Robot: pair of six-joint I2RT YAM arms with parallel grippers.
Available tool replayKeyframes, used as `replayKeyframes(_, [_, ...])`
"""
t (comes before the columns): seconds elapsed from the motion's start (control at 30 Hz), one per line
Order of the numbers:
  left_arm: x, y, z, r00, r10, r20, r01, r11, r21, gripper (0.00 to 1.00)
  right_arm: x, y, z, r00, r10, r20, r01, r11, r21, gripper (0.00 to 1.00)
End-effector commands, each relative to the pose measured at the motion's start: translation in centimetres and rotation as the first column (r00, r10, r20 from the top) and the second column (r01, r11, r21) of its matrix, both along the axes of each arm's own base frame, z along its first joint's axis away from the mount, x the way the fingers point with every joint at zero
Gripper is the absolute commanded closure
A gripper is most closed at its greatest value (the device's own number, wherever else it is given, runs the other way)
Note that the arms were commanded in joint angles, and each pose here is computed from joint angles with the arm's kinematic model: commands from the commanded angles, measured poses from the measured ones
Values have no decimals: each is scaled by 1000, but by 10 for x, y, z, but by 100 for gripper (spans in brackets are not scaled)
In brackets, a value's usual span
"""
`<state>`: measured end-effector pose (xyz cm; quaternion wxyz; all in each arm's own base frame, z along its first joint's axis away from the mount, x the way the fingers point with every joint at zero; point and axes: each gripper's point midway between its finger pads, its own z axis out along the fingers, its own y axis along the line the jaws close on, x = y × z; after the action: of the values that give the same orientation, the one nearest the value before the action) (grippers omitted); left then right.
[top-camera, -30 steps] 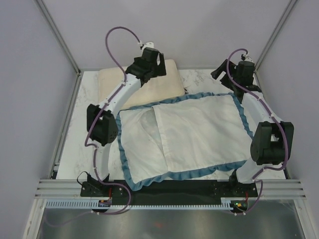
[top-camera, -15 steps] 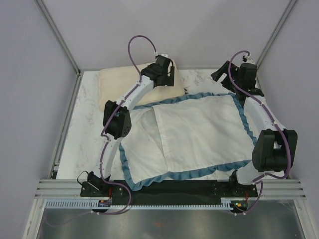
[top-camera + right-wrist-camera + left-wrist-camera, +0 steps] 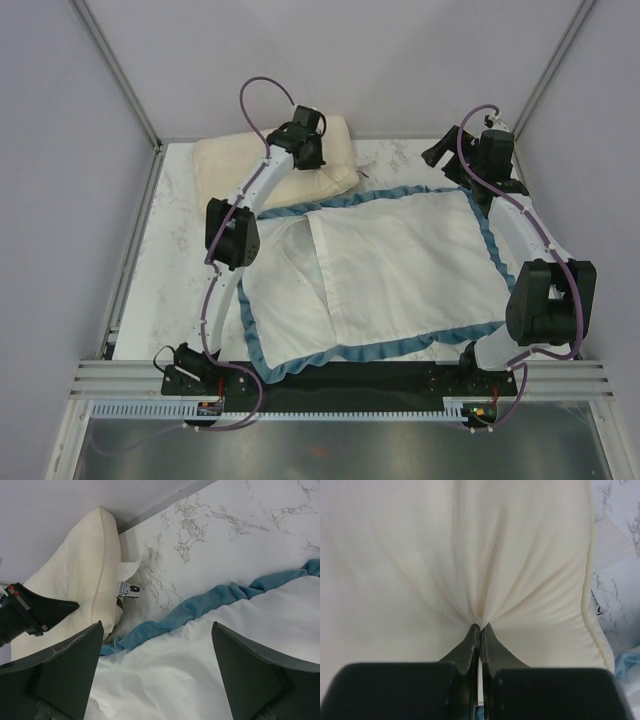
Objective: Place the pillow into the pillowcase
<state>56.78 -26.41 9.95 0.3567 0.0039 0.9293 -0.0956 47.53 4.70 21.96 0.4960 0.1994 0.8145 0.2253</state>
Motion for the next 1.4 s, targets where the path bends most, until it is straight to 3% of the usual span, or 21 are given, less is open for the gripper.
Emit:
replayKeyframes(0.0, [27,60,12,995,102,-23,-104,989,-107,98,-1,5,17,998,16,57,-16,1000,3,2])
replayKeyframes(0.1, [39,105,70,982,174,68,-162,974,-159,98,0,7,16,998,22,57,-22,1000,0,2])
replayKeyframes(0.2, [28,133,119,970,206,130,-182,967,-176,98,0,19,15,997,53,57,-53,999,-9,3])
replayKeyframes(0.47, [-47,180,208,923,285,259,-263,958,-115,98,-19,82,-4,978,210,8,-210,976,-61,7])
replayKeyframes(0.67, [-98,201,208,907,335,257,-321,942,-95,98,-16,126,-33,948,309,-78,-318,933,-166,6])
replayKeyframes(0.9, [-131,216,214,895,341,287,-325,940,-102,98,-9,139,-97,929,259,-264,-332,899,-285,2])
replayKeyframes(0.97, [-129,209,204,919,302,255,-289,953,-88,84,-7,140,-101,932,226,-282,-324,870,-373,2])
replayKeyframes(1.0, [-129,206,198,929,288,232,-277,958,-79,69,-4,139,-111,929,212,-304,-326,858,-398,2])
replayKeyframes(1.03, [-125,200,183,941,272,201,-265,962,-58,35,-3,140,-115,928,206,-311,-328,847,-419,2])
replayKeyframes(1.13, [-122,181,150,965,221,141,-227,974,25,10,7,144,-125,921,197,-335,-344,816,-465,2])
replayKeyframes(1.23, [-120,157,127,980,164,113,-176,979,105,0,14,145,-139,913,178,-368,-359,780,-513,2])
replayKeyframes(1.37, [-109,129,80,994,101,37,-107,975,194,0,23,138,-158,906,120,-405,-351,749,-562,2])
